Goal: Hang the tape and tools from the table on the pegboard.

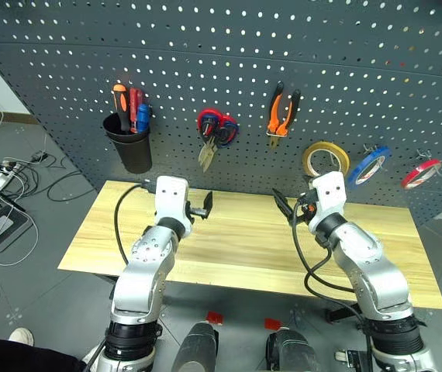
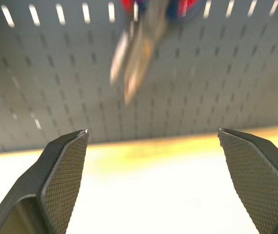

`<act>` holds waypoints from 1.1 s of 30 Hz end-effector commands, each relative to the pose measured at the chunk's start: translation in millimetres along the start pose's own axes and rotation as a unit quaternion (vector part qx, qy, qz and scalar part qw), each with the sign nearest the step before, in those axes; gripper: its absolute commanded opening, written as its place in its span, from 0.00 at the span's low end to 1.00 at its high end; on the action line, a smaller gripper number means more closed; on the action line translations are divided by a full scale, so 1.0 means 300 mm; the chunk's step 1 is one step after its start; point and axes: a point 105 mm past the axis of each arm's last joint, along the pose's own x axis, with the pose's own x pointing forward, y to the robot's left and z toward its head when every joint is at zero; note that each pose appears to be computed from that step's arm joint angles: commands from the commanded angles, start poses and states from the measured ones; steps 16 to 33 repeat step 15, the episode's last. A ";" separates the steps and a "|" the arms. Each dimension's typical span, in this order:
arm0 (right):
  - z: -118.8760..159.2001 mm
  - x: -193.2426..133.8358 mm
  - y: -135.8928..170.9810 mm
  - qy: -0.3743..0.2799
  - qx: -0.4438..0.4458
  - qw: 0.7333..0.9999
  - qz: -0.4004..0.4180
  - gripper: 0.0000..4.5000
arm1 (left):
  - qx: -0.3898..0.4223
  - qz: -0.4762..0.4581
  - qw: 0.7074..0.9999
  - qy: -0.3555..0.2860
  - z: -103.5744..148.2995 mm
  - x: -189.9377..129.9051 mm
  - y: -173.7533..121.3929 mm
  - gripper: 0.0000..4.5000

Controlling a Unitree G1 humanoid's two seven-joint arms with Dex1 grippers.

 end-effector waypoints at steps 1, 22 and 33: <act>-0.049 -0.025 -0.089 0.031 -0.002 0.997 -0.078 1.00 | -0.007 -0.007 1.000 -0.005 -0.021 0.017 0.018 1.00; -0.187 -0.132 -0.146 0.086 0.020 0.983 -0.161 1.00 | -0.008 -0.037 0.999 0.024 -0.105 0.024 0.026 1.00; -0.187 -0.132 -0.146 0.086 0.020 0.983 -0.161 1.00 | -0.008 -0.037 0.999 0.024 -0.105 0.024 0.026 1.00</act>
